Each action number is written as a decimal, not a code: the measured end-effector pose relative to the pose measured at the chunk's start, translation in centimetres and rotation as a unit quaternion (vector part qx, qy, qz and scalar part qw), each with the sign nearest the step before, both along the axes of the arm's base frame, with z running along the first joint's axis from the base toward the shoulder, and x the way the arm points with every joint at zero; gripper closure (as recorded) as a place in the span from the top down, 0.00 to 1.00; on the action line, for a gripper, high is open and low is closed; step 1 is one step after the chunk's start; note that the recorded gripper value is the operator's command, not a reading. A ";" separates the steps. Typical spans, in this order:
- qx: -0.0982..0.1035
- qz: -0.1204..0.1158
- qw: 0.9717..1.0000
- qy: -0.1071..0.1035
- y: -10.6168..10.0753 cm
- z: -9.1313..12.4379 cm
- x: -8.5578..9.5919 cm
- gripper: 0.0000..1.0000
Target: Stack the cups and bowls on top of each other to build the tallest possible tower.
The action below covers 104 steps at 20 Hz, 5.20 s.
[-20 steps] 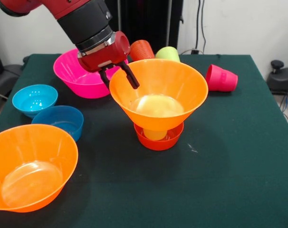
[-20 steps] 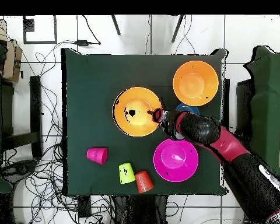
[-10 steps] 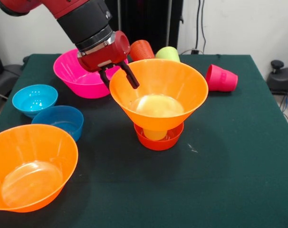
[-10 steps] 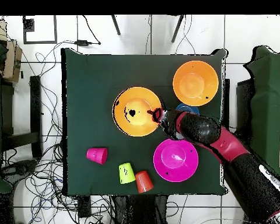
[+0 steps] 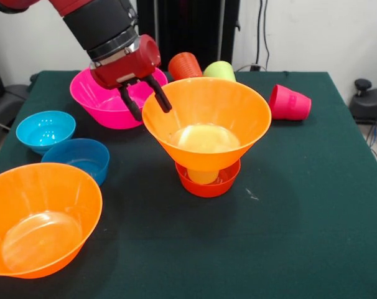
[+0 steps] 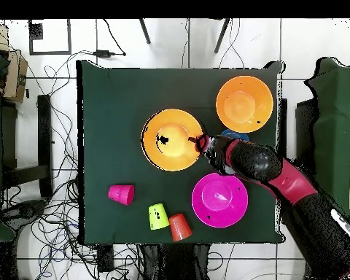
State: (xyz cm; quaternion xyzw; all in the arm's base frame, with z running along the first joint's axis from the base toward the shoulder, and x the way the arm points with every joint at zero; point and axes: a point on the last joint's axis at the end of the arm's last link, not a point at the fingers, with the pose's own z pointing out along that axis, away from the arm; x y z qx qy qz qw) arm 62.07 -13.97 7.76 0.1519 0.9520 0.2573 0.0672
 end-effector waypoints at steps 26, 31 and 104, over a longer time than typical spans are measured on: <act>-0.017 0.041 0.999 0.020 -1.4 8.6 1.6 1.00; -0.037 0.054 0.998 0.026 -2.7 11.9 3.2 1.00; -0.158 -0.119 0.979 0.039 3.8 23.9 8.5 1.00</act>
